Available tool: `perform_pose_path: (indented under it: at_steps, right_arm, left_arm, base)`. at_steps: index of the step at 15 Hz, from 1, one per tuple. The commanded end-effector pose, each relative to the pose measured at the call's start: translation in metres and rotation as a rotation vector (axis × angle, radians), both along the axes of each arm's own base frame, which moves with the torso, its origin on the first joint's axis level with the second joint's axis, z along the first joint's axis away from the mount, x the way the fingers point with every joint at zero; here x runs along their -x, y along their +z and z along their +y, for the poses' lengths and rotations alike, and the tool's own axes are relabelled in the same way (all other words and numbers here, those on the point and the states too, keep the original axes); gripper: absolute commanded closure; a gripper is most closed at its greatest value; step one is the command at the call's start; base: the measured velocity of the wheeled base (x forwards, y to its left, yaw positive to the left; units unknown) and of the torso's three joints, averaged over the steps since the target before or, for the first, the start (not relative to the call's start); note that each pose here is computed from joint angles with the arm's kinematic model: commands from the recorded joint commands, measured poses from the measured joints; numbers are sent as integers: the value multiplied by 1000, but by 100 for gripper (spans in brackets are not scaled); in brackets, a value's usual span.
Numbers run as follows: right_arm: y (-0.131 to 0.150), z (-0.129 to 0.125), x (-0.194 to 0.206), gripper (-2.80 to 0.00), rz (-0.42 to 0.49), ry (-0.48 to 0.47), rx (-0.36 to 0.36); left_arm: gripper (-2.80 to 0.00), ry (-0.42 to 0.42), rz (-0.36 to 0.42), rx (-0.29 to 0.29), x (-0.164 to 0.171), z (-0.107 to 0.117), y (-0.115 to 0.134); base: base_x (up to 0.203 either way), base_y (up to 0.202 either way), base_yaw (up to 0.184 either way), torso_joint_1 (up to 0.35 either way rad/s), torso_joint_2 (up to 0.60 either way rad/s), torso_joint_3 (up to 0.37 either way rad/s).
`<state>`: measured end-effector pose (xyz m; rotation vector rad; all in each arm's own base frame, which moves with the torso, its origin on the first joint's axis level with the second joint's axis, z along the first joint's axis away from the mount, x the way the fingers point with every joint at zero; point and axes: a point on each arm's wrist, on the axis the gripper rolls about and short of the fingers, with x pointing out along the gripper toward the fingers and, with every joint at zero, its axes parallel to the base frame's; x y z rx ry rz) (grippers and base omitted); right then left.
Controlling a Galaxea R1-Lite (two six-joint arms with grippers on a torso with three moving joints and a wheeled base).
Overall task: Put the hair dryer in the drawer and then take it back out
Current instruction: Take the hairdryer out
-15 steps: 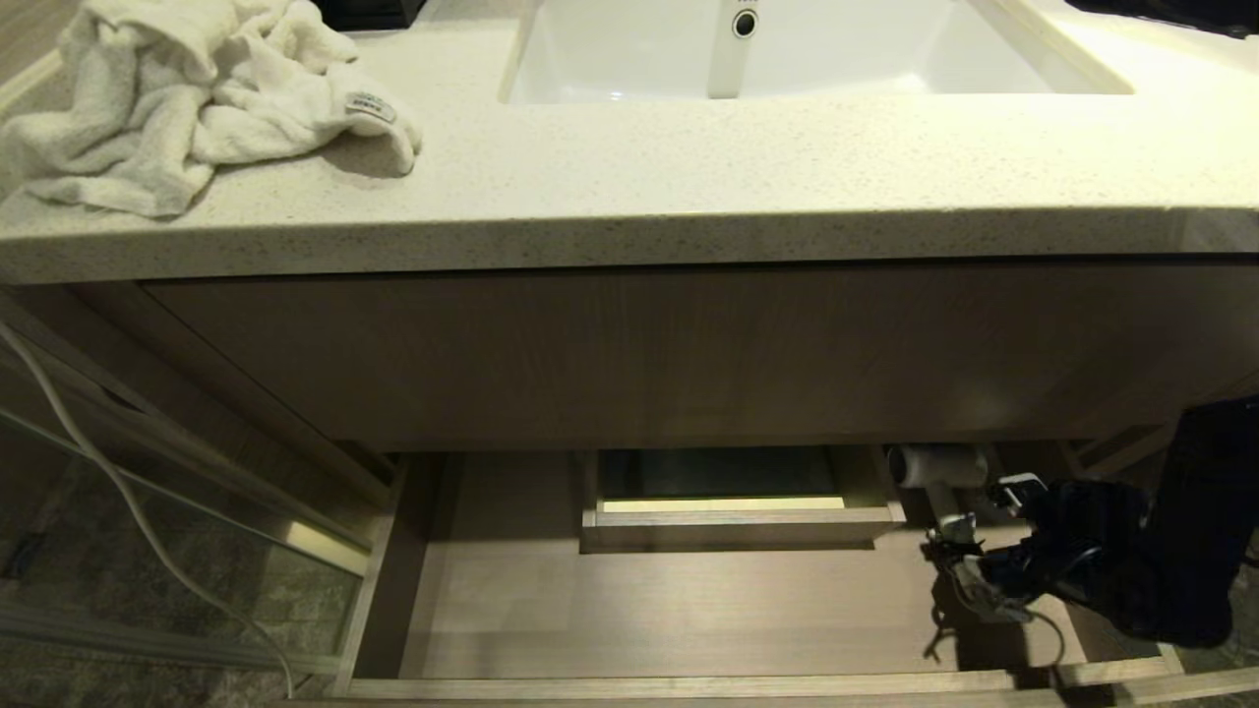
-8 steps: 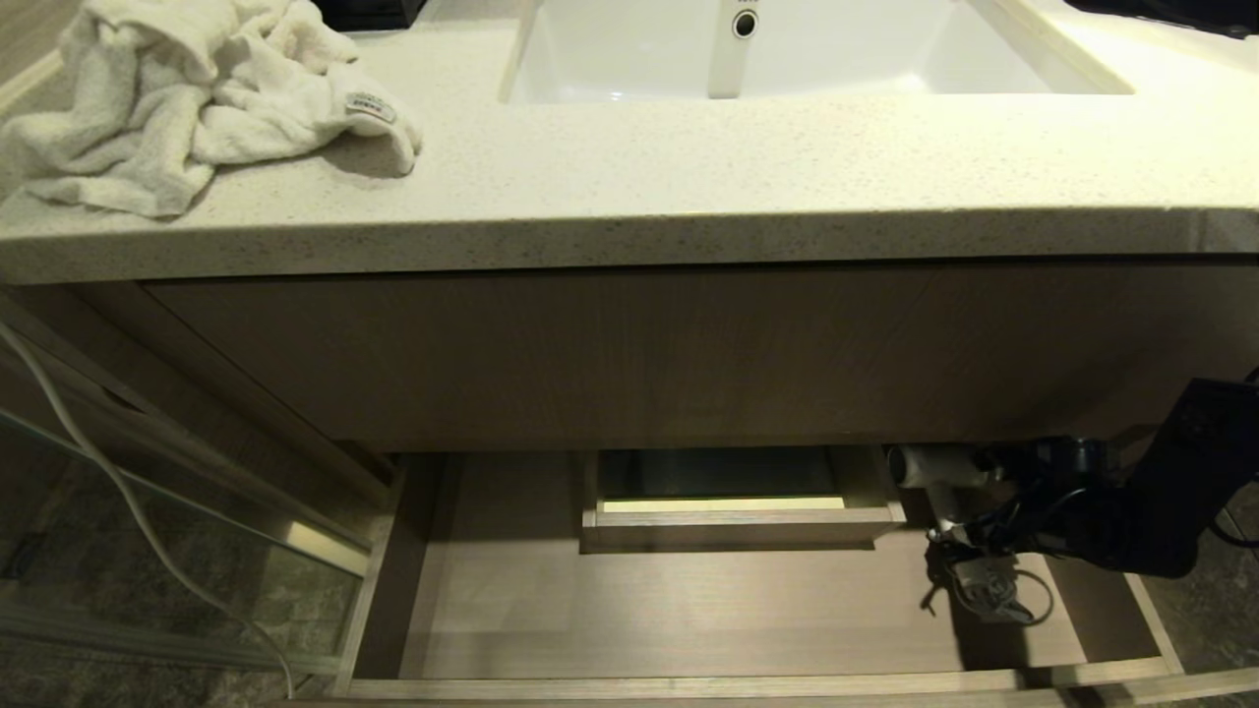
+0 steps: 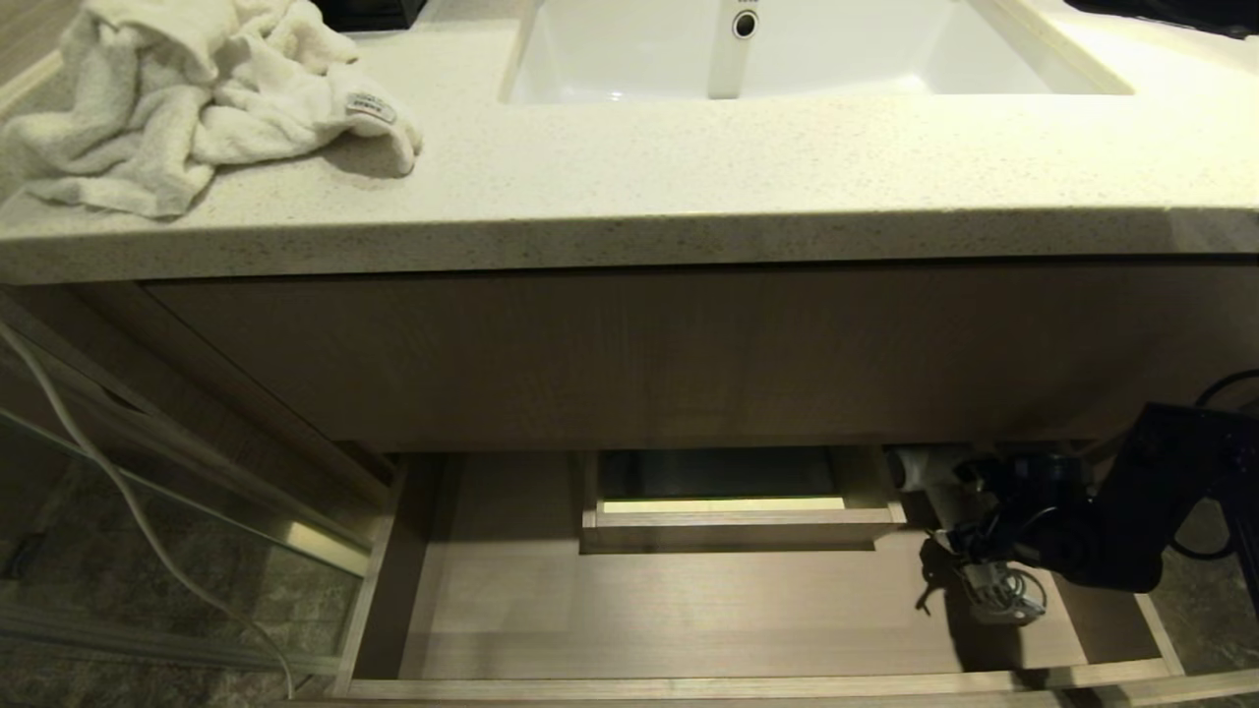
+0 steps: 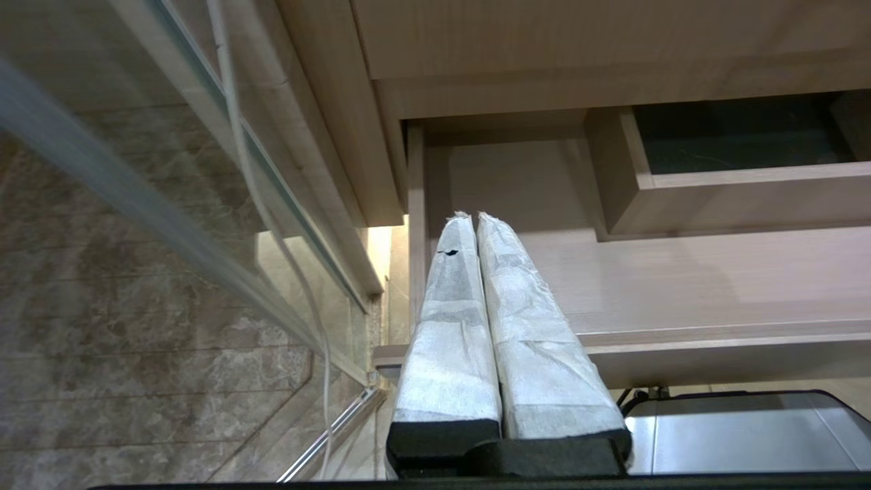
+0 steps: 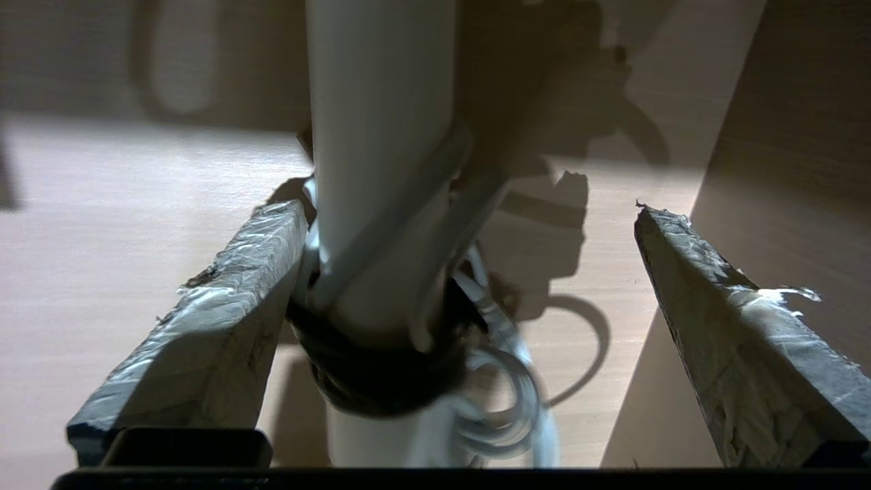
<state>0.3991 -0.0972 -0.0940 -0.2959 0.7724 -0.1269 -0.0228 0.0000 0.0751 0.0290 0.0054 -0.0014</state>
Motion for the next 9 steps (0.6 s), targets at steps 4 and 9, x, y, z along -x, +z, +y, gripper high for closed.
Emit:
perform_pose_path:
  at_steps: [4, 9]
  right_arm:
    - [-26, -2, -11, -280, 26, 2, -4]
    - [-31, -3, -20, -280, 29, 15, -12]
  left_arm:
    - [0, 0, 4, 0, 0, 0, -1]
    - [0, 0, 4, 0, 0, 0, -1]
  base:
    - [0, 0, 0, 0, 0, 0]
    - [0, 0, 0, 0, 0, 0]
